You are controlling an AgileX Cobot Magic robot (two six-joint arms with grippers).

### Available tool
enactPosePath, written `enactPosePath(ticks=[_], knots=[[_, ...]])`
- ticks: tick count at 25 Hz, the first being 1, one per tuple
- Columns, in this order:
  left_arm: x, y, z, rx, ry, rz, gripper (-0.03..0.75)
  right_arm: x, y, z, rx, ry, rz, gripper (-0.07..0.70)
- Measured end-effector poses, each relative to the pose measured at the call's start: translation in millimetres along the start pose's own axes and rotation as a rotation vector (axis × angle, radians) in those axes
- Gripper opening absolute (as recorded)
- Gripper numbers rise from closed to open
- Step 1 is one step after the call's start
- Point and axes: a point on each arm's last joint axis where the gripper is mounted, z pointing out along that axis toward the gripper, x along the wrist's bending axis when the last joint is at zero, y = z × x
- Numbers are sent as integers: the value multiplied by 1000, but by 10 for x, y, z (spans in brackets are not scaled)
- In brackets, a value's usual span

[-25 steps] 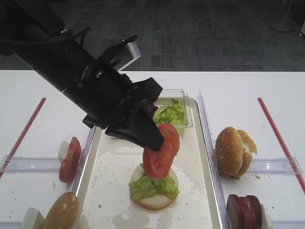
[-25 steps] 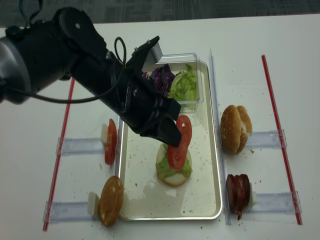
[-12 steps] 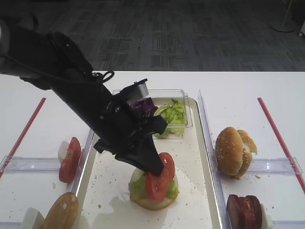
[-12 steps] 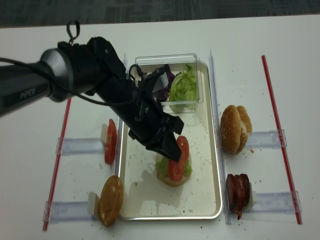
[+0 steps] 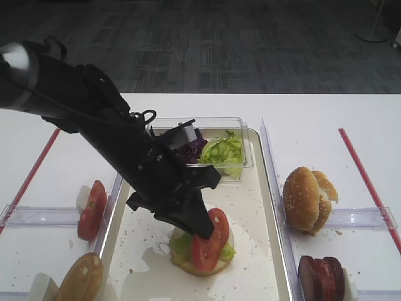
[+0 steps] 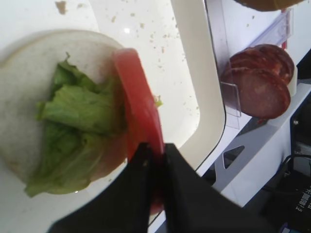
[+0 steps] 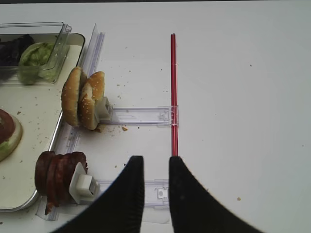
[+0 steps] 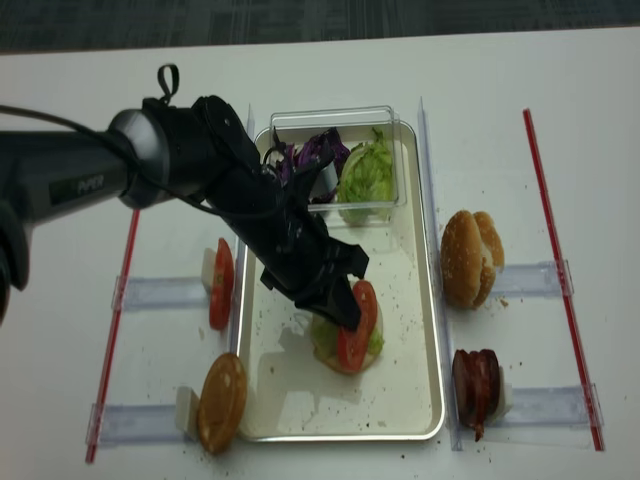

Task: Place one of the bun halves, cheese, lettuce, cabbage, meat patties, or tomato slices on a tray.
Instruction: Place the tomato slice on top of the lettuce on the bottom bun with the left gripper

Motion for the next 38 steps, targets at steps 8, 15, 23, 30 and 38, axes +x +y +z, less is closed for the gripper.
enactPosePath(ticks=[8,15,23,30,38], knots=[[2,3,0,-4,2,-2,268,0,0,0,0,0,0,176],[59,6,-3,-6,65,-21,480,0,0,0,0,0,0,176],[70,7,-4,-8,77,-20,493,0,0,0,0,0,0,176],[40,30,-57,-31,87,-15,510,0,0,0,0,0,0,176],[52,39,-90,-34,104,-13,556,0,0,0,0,0,-2,176]])
